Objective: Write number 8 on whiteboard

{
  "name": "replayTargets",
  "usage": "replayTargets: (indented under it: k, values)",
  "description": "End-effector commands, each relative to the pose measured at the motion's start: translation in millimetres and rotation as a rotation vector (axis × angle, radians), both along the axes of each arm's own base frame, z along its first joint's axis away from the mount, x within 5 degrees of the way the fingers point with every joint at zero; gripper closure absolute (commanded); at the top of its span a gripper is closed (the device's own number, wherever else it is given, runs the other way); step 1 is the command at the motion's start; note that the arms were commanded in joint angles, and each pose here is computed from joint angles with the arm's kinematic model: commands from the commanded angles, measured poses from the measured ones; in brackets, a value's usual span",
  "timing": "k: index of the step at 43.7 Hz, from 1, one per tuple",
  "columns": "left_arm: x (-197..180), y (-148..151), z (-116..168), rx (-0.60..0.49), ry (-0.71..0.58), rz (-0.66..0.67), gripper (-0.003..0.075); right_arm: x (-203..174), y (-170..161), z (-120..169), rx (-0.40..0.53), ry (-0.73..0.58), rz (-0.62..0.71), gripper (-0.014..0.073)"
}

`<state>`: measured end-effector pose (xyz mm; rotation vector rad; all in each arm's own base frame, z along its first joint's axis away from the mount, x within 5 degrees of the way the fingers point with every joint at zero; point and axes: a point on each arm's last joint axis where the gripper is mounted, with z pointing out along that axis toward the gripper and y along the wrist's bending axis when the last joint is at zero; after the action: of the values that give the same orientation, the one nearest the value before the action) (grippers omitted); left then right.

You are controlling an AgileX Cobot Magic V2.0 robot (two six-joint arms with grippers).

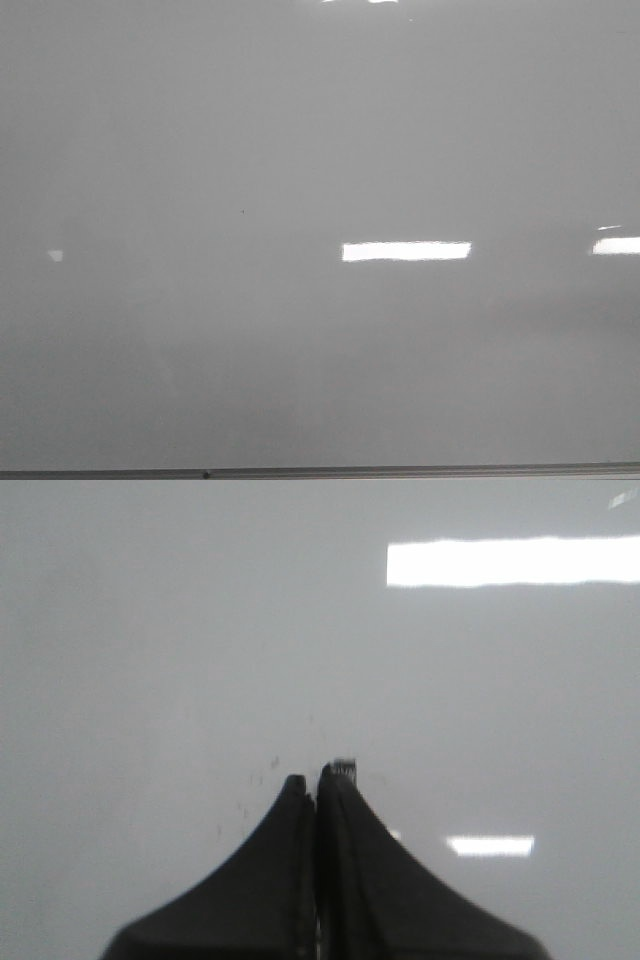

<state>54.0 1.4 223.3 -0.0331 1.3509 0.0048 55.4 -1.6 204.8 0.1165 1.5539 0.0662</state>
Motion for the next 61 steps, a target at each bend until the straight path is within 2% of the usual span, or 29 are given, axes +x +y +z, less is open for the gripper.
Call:
replayTargets:
  k: [1, 6, 14, 22, 28, 30, 33, 35, 38, 40, 42, 44, 51, 61]
  values:
    - [-10, 0, 30, -0.012, -0.215, -0.004, 0.0741, -10, 0, 45, -0.005, -0.181, 0.0, 0.0659]
    - [-11, 0, 53, -0.013, -0.189, -0.004, 0.0741, -19, 2, 79, -0.006, -0.144, 0.011, 0.0657]
    - [13, 1, 79, 0.031, 0.094, 0.011, 0.0741, -1, 2, 121, -0.003, 0.033, 0.024, 0.0657]
    - [47, 3, 82, 0.063, 0.296, 0.019, 0.0741, 30, 1, 132, 0.002, 0.135, 0.025, 0.0657]
    - [58, 3, 78, 0.062, 0.34, 0.016, 0.0726, 37, 1, 128, 0.004, 0.18, 0.026, 0.0618]
    - [60, 3, 77, 0.062, 0.35, 0.016, 0.0684, 38, 1, 127, 0.005, 0.188, 0.026, 0.0565]
    - [63, 3, 75, 0.062, 0.368, 0.015, 0.0552, 39, 1, 125, 0.005, 0.194, 0.026, 0.0438]
    - [65, 3, 73, 0.061, 0.379, 0.015, 0.0403, 39, 1, 125, 0.005, 0.194, 0.026, 0.0318]
    - [67, 3, 72, 0.061, 0.391, 0.014, 0.0212, 39, 1, 125, 0.005, 0.194, 0.026, 0.0192]
    - [68, 3, 71, 0.061, 0.395, 0.014, 0.0108, 39, 1, 125, 0.005, 0.194, 0.026, 0.0112]
    - [69, 3, 71, 0.061, 0.395, 0.014, 0.0057, 39, 1, 125, 0.005, 0.194, 0.026, 0.0065]
    - [69, 3, 71, 0.057, 0.396, 0.013, 0.0038, 39, 1, 125, 0.005, 0.194, 0.026, 0.0051]
    - [77, 3, 66, 0.041, 0.449, 0.009, 0.0051, 39, 1, 125, 0.005, 0.194, 0.026, 0.0058]
    - [127, 4, 49, 0.037, 0.745, 0.003, 0.0051, 39, 1, 125, 0.005, 0.193, 0.026, 0.0058]
